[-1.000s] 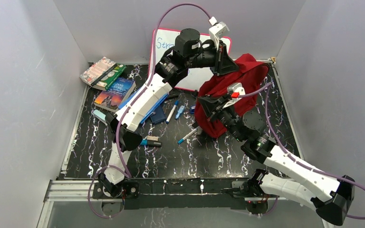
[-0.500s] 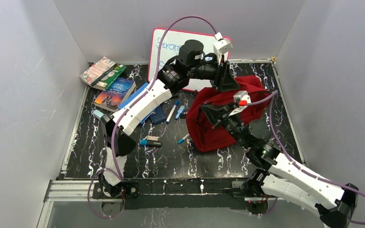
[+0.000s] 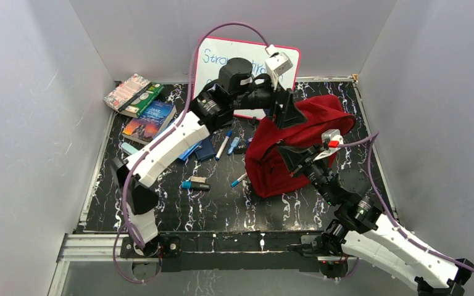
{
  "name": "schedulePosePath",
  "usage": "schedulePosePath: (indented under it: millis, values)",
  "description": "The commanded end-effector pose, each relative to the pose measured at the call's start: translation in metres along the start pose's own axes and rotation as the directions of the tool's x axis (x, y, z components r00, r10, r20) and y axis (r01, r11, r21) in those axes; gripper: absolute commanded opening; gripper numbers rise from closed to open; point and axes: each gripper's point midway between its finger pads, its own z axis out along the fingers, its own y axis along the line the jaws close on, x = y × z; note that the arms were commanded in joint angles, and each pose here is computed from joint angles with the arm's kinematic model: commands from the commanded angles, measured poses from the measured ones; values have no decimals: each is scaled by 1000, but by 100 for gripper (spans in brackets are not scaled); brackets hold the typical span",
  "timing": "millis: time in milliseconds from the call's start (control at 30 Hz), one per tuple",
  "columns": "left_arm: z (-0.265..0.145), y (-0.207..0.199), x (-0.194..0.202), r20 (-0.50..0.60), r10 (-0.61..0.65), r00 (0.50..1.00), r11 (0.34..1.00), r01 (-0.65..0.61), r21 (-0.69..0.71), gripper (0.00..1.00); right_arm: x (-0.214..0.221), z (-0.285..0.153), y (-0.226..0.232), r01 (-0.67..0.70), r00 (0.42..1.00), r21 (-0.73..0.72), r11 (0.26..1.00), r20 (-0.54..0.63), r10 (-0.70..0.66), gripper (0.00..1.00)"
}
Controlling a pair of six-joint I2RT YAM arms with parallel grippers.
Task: Pack the student bag
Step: Unzip the student bag at the center of the board.
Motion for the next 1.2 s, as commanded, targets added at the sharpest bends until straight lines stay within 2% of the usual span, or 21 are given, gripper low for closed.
schedulePosePath:
  millis: [0, 167, 333, 467, 567, 667, 900, 1167]
  values:
    - [-49, -21, -44, 124, 126, 984, 989, -115, -94, 92, -11, -6, -9, -9, 999, 51, 999, 35, 8, 0]
    - [-87, -26, -39, 172, 192, 966, 970, -159, -186, 93, -11, -7, -10, -10, 999, 55, 998, 36, 8, 0]
    - [-119, -48, -6, 236, 266, 935, 960, -235, -149, 92, -16, -7, -8, -11, 999, 54, 999, 40, 9, 0]
    - [-112, -56, 50, 147, 319, 936, 946, -304, -115, 85, -17, -8, -9, -10, 999, 58, 998, 38, 8, 0]
    - [-106, -53, 71, 102, 360, 927, 926, -341, -164, 78, -17, -9, -9, -12, 999, 59, 998, 38, 10, 0]
    - [-98, -45, 78, 64, 405, 912, 892, -379, -248, 71, -17, -9, -10, -18, 999, 62, 998, 38, 16, 0]
    - [-87, -30, 74, 10, 524, 851, 782, -477, -402, 72, -19, -10, -9, -21, 999, 61, 998, 42, 18, 0]
    - [-77, -17, 82, -53, 547, 835, 746, -516, -420, 53, -22, -13, -9, -21, 999, 62, 998, 45, 18, 0]
